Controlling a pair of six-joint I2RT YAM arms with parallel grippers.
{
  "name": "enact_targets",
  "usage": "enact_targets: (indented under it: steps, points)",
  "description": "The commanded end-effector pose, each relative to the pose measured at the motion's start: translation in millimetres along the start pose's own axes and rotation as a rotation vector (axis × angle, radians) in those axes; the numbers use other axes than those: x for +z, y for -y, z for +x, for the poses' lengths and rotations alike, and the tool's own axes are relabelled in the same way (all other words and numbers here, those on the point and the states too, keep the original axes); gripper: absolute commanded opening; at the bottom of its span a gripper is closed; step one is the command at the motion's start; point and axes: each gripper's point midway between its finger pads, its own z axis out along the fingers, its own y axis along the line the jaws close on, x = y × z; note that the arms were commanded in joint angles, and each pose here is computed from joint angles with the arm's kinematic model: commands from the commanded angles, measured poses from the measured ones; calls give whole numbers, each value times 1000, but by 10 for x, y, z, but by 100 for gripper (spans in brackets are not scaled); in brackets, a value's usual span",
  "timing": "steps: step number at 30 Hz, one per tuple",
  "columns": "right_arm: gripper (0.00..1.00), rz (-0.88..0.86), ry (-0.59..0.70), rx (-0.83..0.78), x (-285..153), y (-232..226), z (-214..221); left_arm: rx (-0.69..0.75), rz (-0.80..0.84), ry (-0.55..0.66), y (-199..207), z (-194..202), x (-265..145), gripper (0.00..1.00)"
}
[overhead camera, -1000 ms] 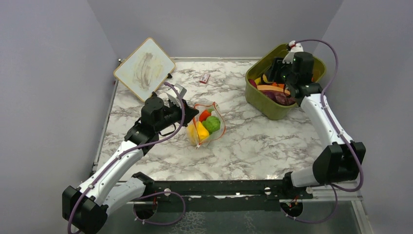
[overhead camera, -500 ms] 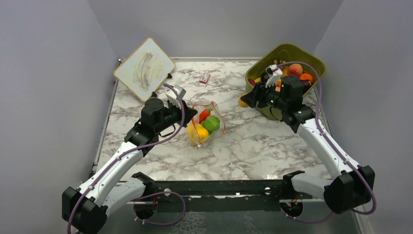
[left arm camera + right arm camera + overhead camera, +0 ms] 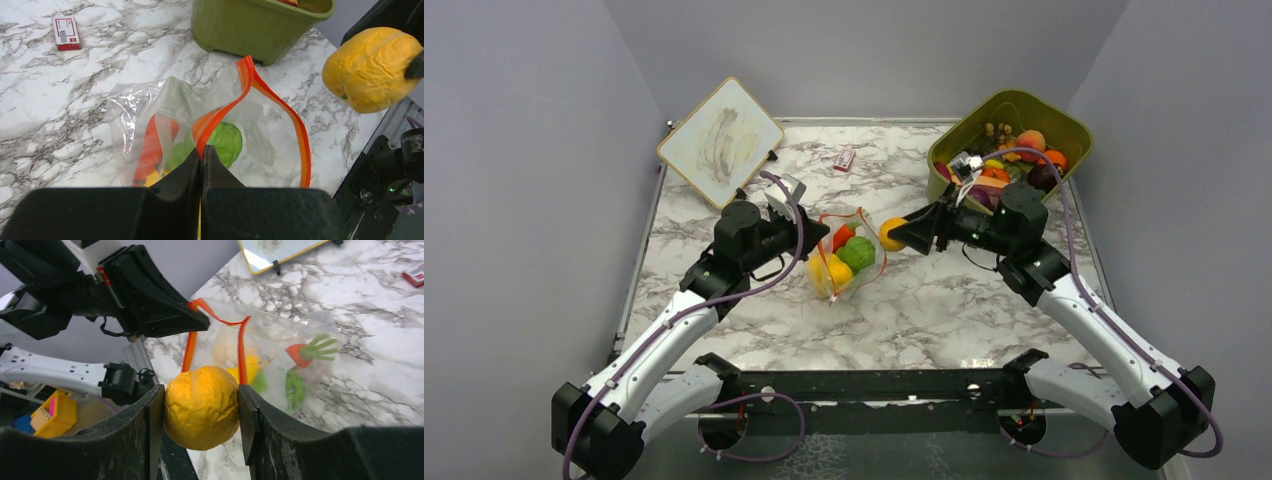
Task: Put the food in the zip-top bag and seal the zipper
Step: Pick up the fake vegetable from the bin, then place the fake vegetable in the zipper food storage bag.
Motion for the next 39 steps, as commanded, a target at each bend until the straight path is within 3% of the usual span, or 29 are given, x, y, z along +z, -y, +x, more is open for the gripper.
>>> enact_targets:
  steps: [1,10,26,39]
  points:
    - [40,-48,24,-16,146,-230,-40,8,41,19,65,-55,24,0]
    - [41,-5,-45,-72,577,-347,224,9,54,21,96,-73,13,0]
    - [44,248,-95,-318,1217,44,625,-15,61,-6,130,-82,2,0]
    - [44,287,6,-298,1312,227,715,-1,52,29,137,-156,-54,0]
